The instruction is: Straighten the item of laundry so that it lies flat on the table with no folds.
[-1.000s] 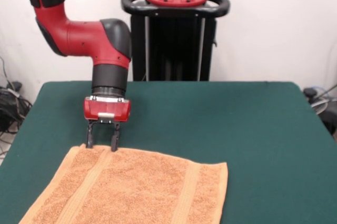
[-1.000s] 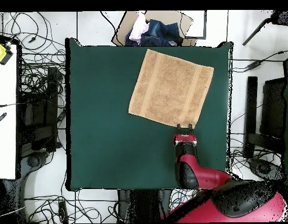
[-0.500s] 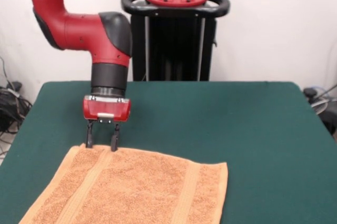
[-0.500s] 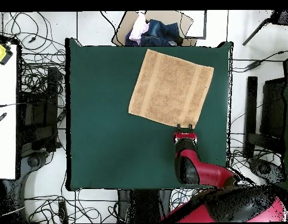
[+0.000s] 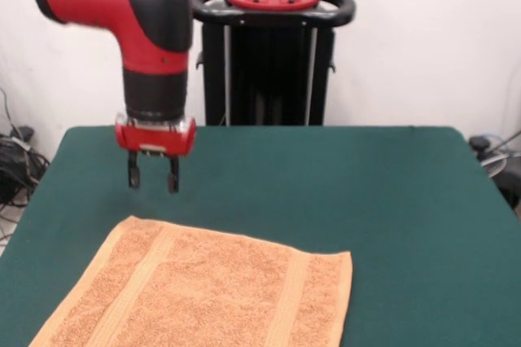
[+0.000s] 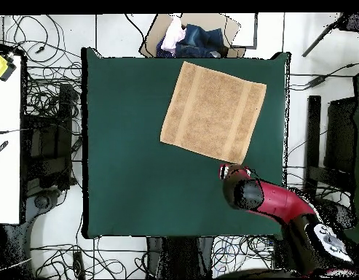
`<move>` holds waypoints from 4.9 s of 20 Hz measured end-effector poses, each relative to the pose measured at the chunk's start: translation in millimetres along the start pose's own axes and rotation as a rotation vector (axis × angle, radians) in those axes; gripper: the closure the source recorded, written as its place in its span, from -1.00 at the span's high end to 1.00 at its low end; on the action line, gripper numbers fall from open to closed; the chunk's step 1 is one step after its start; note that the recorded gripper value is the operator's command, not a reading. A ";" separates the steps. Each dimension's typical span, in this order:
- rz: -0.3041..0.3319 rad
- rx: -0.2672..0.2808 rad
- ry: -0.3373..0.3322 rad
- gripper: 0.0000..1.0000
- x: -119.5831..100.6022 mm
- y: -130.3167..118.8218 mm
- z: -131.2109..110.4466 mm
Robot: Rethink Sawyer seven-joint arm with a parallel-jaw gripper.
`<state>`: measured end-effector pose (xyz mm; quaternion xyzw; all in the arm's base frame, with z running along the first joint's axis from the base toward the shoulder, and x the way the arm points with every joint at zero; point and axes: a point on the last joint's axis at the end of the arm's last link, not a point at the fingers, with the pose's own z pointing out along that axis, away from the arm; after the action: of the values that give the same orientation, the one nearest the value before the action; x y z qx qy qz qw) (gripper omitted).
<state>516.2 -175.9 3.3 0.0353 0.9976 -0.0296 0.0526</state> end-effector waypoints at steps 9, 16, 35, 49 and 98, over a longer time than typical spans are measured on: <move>0.025 0.031 0.003 1.00 -32.3 -17.0 -53.1; 0.015 0.035 -0.021 1.00 -44.2 -14.3 -57.7; -0.046 0.009 -0.140 1.00 -62.8 36.5 6.8; -0.052 0.033 -0.189 1.00 -91.2 45.5 -29.8; -0.100 0.007 -0.084 1.00 -100.3 95.9 65.8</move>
<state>629.5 -91.3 -56.6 -0.0155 0.9949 -0.0369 0.0928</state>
